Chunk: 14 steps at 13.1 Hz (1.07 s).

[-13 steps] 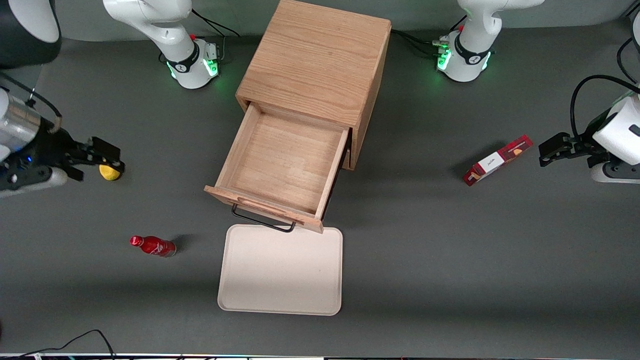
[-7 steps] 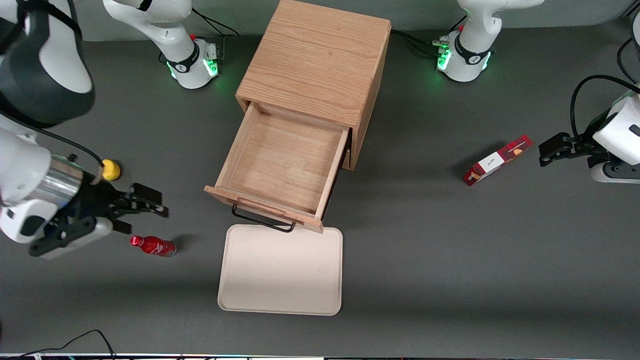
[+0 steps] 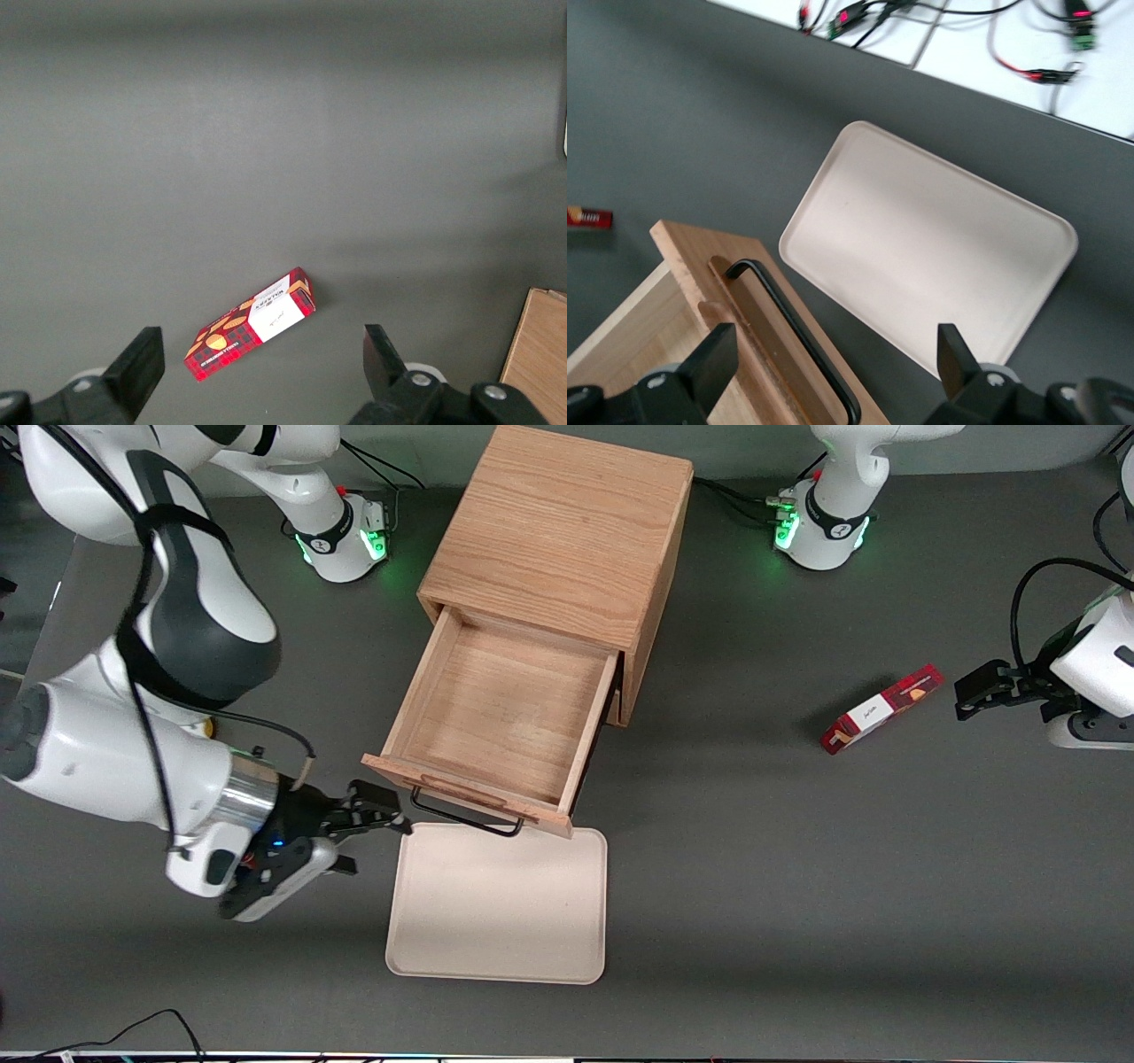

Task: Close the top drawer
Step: 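Position the right gripper against the drawer front beside the black handle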

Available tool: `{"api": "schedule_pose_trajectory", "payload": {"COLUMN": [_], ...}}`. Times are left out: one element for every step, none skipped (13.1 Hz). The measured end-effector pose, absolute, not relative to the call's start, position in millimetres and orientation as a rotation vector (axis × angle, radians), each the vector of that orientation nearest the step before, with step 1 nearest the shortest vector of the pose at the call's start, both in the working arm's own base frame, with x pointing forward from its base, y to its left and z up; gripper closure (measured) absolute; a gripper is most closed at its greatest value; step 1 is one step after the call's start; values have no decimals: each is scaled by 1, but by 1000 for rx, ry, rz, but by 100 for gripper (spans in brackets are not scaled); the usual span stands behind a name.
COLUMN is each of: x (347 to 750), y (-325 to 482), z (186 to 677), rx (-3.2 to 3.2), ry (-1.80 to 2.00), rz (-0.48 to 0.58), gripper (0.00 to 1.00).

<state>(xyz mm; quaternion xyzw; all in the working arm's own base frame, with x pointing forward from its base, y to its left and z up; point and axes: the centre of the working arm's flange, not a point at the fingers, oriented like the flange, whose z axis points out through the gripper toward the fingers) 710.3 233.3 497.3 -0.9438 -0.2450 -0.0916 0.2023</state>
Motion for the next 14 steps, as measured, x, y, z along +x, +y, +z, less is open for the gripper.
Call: {"api": "schedule_pose_trajectory", "payload": {"x": [710,712,713,714,714,714,712,710,708,707,706,706,706,705], "y": [242,247,249,251,254,257,262,268,273,276,277,276,276,276], "z": [484,469,455,443,434,427,422,418,414,411,407,404,402,400], "rx": [-2613,-2591,-2573,-2559,-2554,-2551,-2546,-2541,-2535,-2534,-2536,-2536,-2534,-2532], "ry": [-764,-833,-886,-935,-974,-999,-1026,-1058,-1083,-1100,-1118,-1137,-1152,-1159], "rz": [-241,-225,-208,-193,-183,-171,-159,-148,-136,-127,-121,-117,-112,-107], "gripper": [0,0,0,0,0,0,0,0,0,0,0,0,0,0]}}
